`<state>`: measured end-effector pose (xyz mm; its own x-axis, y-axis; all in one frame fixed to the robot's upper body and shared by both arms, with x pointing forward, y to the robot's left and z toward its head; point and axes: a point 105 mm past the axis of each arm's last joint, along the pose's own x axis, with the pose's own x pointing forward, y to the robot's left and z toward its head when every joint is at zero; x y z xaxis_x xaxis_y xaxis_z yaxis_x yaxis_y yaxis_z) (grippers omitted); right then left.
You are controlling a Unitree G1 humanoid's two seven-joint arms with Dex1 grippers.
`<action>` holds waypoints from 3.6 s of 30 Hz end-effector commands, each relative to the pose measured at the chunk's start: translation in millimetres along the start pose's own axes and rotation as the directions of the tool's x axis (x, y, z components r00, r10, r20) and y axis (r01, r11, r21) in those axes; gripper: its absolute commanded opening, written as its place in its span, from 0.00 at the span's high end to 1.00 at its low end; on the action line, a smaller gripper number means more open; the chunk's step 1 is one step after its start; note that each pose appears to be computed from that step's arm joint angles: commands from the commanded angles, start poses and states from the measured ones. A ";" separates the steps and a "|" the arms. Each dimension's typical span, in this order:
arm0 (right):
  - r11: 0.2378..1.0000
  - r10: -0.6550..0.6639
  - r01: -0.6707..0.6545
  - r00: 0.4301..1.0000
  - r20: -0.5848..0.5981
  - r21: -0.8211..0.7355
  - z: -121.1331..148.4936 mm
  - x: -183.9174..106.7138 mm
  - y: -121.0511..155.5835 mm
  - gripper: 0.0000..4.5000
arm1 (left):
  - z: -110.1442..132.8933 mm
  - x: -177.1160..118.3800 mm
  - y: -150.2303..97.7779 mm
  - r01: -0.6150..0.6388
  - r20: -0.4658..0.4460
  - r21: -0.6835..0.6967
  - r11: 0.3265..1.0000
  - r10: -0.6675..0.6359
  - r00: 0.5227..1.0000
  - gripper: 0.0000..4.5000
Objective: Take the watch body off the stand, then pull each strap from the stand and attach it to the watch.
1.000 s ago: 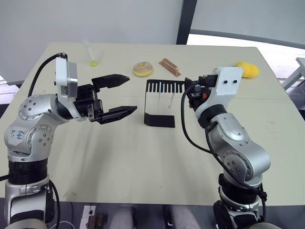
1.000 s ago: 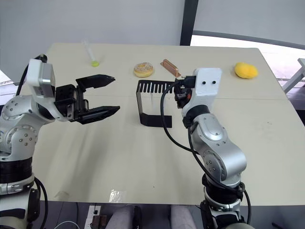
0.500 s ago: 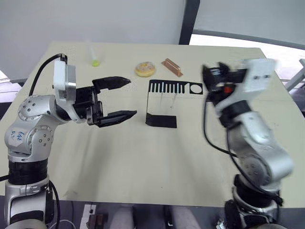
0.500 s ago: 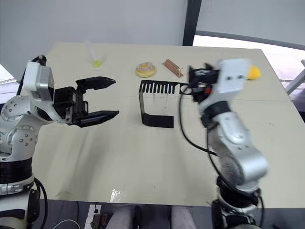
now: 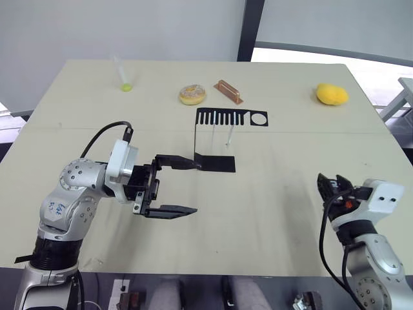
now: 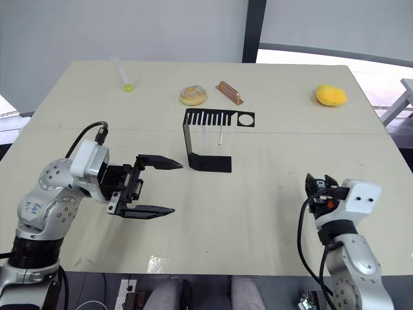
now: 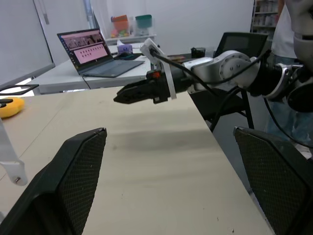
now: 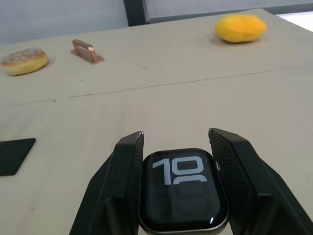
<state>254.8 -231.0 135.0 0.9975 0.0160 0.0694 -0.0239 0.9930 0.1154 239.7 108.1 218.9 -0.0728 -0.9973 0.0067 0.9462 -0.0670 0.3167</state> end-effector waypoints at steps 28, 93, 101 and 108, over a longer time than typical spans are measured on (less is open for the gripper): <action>0.881 0.433 -0.431 0.901 -0.037 -0.197 -33.2 28.7 15.0 0.00 | -10.2 -10.2 2.4 -0.031 -0.068 0.023 0.999 0.032 0.997 0.00; 0.696 0.717 -0.679 0.675 0.173 -0.235 -1.3 18.7 98.9 0.00 | -99.4 16.1 94.4 -0.930 -0.149 -0.076 0.358 0.919 0.366 0.00; 0.737 0.673 -0.624 0.716 0.189 -0.259 3.1 26.0 105.7 0.00 | -99.0 15.6 111.4 -0.949 -0.134 -0.016 0.316 0.939 0.316 0.00; 0.757 0.650 -0.607 0.737 0.184 -0.242 2.8 25.8 106.9 0.00 | -94.9 28.2 120.2 -0.940 -0.110 -0.003 0.342 0.934 0.340 0.00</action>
<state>281.5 -126.3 141.1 0.7141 0.6431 0.2766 -0.6218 0.7642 -0.1713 382.0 76.0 151.2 0.9092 -0.3938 0.1348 0.3864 0.9190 0.0785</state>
